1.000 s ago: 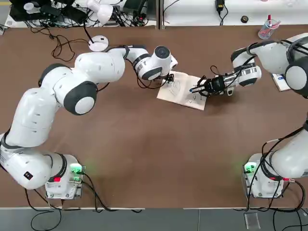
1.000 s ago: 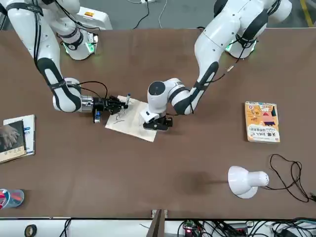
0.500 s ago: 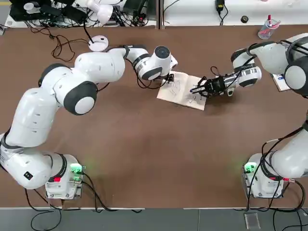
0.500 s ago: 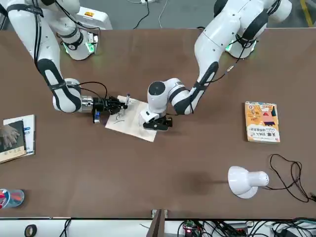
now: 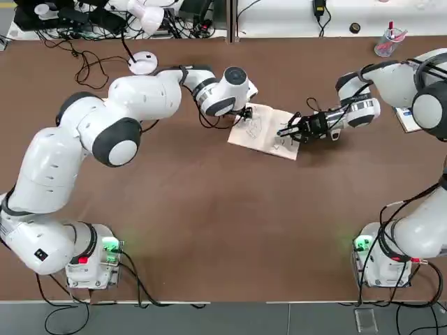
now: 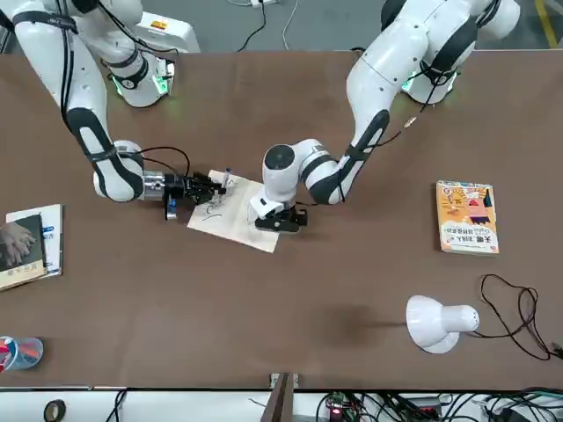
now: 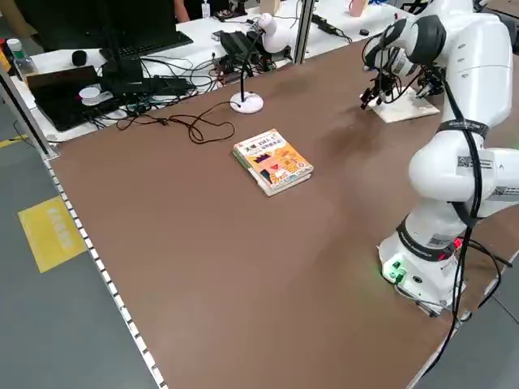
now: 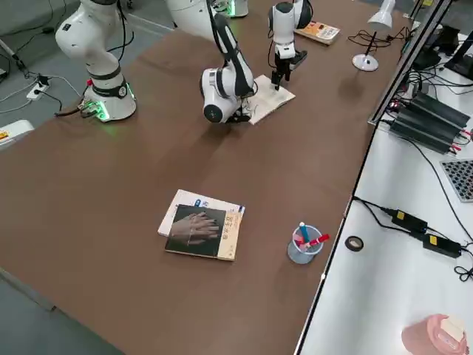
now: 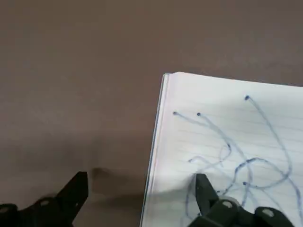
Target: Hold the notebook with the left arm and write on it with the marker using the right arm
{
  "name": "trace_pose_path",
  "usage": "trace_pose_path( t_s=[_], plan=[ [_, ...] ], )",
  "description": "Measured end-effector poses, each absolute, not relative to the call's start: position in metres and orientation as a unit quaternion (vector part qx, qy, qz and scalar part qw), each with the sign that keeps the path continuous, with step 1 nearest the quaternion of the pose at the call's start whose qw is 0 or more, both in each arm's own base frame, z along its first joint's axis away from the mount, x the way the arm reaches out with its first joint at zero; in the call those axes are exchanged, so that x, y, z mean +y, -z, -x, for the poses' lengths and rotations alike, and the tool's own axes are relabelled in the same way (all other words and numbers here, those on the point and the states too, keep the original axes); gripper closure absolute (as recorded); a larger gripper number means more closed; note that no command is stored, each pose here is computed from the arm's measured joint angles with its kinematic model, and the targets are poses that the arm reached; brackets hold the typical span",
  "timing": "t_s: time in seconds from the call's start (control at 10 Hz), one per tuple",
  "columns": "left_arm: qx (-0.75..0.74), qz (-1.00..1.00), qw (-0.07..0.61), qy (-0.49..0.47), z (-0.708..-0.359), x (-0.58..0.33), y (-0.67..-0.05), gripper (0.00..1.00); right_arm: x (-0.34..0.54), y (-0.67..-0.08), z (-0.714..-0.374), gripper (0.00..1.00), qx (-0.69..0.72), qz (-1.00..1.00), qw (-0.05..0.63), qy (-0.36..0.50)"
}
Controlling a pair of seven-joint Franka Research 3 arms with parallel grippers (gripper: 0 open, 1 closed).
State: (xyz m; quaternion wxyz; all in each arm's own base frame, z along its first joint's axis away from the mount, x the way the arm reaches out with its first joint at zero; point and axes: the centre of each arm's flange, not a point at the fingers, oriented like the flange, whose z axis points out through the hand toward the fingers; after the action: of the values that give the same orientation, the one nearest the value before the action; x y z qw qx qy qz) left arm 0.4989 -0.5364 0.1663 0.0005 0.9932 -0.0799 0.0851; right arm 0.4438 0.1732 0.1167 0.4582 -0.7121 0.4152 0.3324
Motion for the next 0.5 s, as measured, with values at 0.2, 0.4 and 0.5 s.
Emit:
trace_pose_path(
  t_s=[0.2,0.4,0.5],
  plan=[
    [-0.080,-0.993,0.000,-0.085,-0.4989,-0.5364,-0.1663,0.00,0.1731,-0.1156,-0.4433,0.83,0.413,0.713,0.459,-0.332],
    [-0.080,-0.993,0.000,-0.085,-0.4989,-0.5364,-0.1663,0.00,0.1731,-0.1152,-0.4431,0.83,0.413,0.714,0.459,-0.331],
    [-0.080,-0.993,0.000,-0.085,-0.4989,-0.5364,-0.1663,0.00,0.1732,-0.1151,-0.4429,0.83,0.412,0.713,0.459,-0.332]
  ],
)
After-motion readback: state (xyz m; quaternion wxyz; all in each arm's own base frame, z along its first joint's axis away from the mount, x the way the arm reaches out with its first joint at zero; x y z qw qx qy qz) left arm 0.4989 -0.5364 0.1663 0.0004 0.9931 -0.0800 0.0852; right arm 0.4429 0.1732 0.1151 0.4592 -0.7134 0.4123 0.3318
